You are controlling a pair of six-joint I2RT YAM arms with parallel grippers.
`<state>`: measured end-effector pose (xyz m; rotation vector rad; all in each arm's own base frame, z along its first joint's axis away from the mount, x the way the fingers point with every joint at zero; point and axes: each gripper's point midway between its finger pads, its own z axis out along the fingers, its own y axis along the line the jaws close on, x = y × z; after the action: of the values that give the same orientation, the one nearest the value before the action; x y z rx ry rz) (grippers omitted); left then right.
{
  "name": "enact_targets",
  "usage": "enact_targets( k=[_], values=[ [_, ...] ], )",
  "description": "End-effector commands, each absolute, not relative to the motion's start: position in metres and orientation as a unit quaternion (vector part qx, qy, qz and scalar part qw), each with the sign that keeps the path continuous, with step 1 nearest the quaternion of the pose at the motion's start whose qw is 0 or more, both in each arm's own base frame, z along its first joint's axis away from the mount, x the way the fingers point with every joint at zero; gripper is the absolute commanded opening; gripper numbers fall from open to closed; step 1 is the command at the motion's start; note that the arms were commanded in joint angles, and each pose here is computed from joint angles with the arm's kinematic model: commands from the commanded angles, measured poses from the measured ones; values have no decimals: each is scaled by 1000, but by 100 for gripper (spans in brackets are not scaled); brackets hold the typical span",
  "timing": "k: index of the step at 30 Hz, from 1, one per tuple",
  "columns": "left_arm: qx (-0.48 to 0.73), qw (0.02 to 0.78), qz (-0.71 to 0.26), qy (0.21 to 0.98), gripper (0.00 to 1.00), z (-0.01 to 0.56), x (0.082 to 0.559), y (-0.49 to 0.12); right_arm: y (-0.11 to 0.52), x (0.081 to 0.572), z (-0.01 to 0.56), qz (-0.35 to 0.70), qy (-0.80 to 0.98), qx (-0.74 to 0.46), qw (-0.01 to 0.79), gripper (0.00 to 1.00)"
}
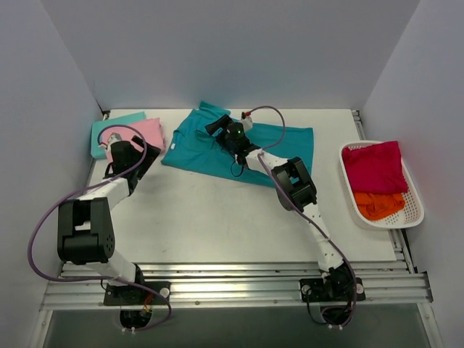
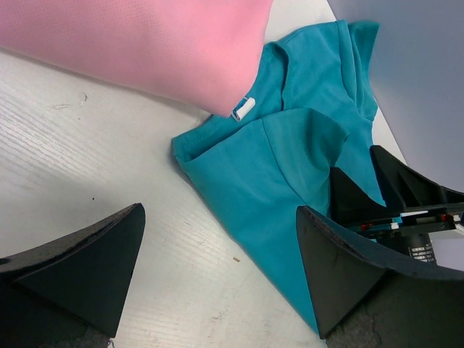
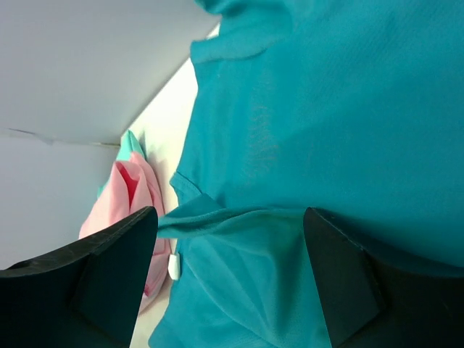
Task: Fold and stack the t-shirts
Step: Fold the tshirt
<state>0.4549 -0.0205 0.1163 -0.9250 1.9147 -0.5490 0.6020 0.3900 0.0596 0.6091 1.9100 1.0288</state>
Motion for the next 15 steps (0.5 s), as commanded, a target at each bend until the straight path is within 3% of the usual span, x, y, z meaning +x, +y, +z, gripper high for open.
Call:
enact_targets(
  k=[1,10,15],
  values=[
    [-356,486,-238,762,94,137,472,-21,377,616,97,433,721,249,480,78],
    [-351,480,-250,764,94,135,472,-26,317,635,173,451,634,285,559,78],
    [-349,483,-254,762,94,137,472,-28,286,608,207,429,604,274,613,79]
  ],
)
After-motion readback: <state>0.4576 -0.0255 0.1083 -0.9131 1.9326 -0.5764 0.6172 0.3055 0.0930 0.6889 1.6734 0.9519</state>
